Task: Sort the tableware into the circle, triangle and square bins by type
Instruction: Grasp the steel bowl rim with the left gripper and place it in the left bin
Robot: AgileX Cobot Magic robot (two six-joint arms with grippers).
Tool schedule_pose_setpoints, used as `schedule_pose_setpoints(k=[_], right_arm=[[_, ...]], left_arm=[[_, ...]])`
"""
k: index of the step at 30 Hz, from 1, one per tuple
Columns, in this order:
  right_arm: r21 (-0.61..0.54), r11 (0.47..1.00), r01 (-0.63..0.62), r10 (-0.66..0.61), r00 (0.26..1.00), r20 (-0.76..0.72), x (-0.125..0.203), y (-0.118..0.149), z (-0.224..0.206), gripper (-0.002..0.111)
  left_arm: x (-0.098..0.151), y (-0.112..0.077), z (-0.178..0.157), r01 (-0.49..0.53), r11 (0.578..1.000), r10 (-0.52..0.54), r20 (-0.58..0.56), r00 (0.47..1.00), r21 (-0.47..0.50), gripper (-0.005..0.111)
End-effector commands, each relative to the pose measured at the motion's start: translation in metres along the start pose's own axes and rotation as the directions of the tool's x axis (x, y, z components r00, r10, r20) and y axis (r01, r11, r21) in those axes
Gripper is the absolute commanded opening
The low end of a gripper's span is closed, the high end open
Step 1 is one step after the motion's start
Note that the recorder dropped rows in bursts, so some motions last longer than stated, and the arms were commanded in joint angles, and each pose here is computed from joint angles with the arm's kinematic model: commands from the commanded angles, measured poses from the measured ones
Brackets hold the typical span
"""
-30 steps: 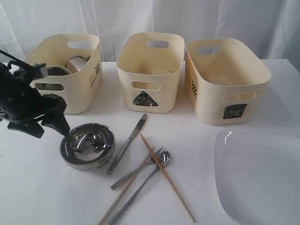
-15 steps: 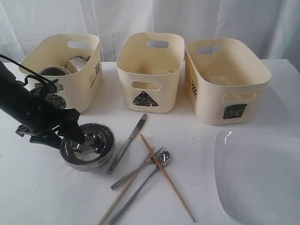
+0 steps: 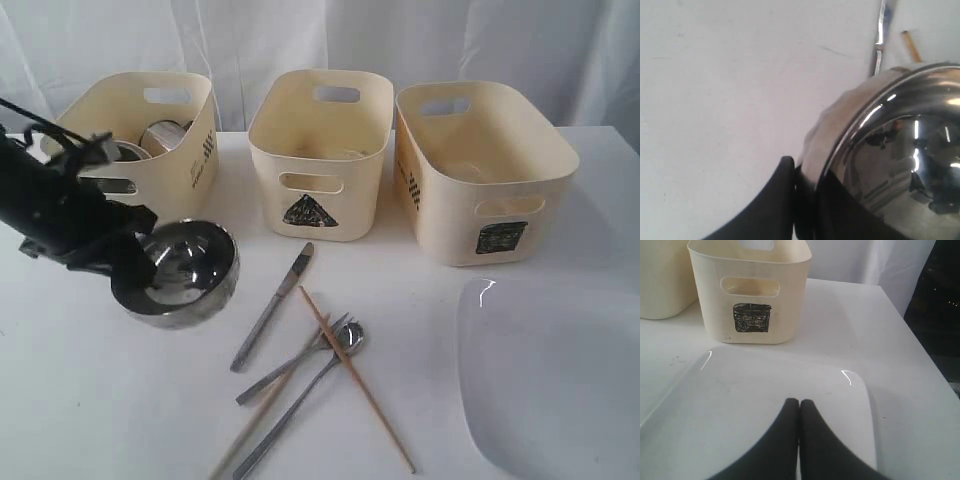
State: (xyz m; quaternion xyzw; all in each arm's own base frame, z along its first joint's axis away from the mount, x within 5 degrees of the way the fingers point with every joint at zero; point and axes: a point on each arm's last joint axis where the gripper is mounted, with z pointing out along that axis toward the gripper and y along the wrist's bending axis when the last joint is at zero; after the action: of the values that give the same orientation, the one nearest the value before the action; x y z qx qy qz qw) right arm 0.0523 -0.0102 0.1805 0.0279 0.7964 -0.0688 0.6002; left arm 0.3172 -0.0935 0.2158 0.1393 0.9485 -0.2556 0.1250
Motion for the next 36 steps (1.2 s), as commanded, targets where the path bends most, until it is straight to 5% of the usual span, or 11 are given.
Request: schedule_pose_setpoints(k=[1, 7, 10, 14, 17, 22, 25, 27, 33, 36], right_arm=[[0.007, 1.0, 0.004, -0.004, 1.0, 0.009, -0.001, 0.0, 0.0, 0.0], [0.007, 1.0, 0.004, -0.004, 1.0, 0.009, -0.001, 0.0, 0.0, 0.0], [0.007, 1.0, 0.004, -0.004, 1.0, 0.009, -0.001, 0.0, 0.0, 0.0], [0.007, 1.0, 0.004, -0.004, 1.0, 0.009, -0.001, 0.0, 0.0, 0.0], [0.007, 1.0, 0.004, -0.004, 1.0, 0.009, -0.001, 0.0, 0.0, 0.0], [0.007, 1.0, 0.004, -0.004, 1.0, 0.009, -0.001, 0.0, 0.0, 0.0], [0.007, 1.0, 0.004, -0.004, 1.0, 0.009, -0.001, 0.0, 0.0, 0.0], [0.007, 1.0, 0.004, -0.004, 1.0, 0.009, -0.001, 0.0, 0.0, 0.0], [0.007, 1.0, 0.004, -0.004, 1.0, 0.009, -0.001, 0.0, 0.0, 0.0], [0.007, 1.0, 0.004, -0.004, 1.0, 0.009, -0.001, 0.0, 0.0, 0.0]], left_arm=[[0.015, -0.04, -0.071, -0.15, 0.988, 0.152, 0.12, 0.981, -0.029, 0.0], [0.022, -0.059, -0.135, -0.221, 0.934, 0.322, 0.393, 0.861, -0.28, 0.0], [0.004, -0.055, -0.153, -0.17, 0.881, 0.417, 0.558, 0.717, -0.441, 0.0], [-0.039, -0.03, -0.148, -0.065, 0.746, 0.605, 0.632, 0.485, -0.663, 0.0], [-0.072, -0.003, -0.117, -0.004, 0.677, 0.677, 0.621, 0.396, -0.736, 0.0], [-0.117, 0.032, -0.056, -0.07, 0.64, 0.706, 0.55, 0.447, -0.765, 0.0], [-0.132, 0.04, -0.036, -0.17, 0.574, 0.765, 0.451, 0.459, -0.801, 0.0], [-0.139, 0.043, -0.031, -0.182, 0.569, 0.768, 0.44, 0.465, -0.802, 0.001], [-0.146, 0.044, -0.031, -0.189, 0.58, 0.757, 0.438, 0.484, -0.793, 0.033], [-0.144, 0.045, -0.027, -0.175, 0.632, 0.707, 0.47, 0.528, -0.755, 0.049]])
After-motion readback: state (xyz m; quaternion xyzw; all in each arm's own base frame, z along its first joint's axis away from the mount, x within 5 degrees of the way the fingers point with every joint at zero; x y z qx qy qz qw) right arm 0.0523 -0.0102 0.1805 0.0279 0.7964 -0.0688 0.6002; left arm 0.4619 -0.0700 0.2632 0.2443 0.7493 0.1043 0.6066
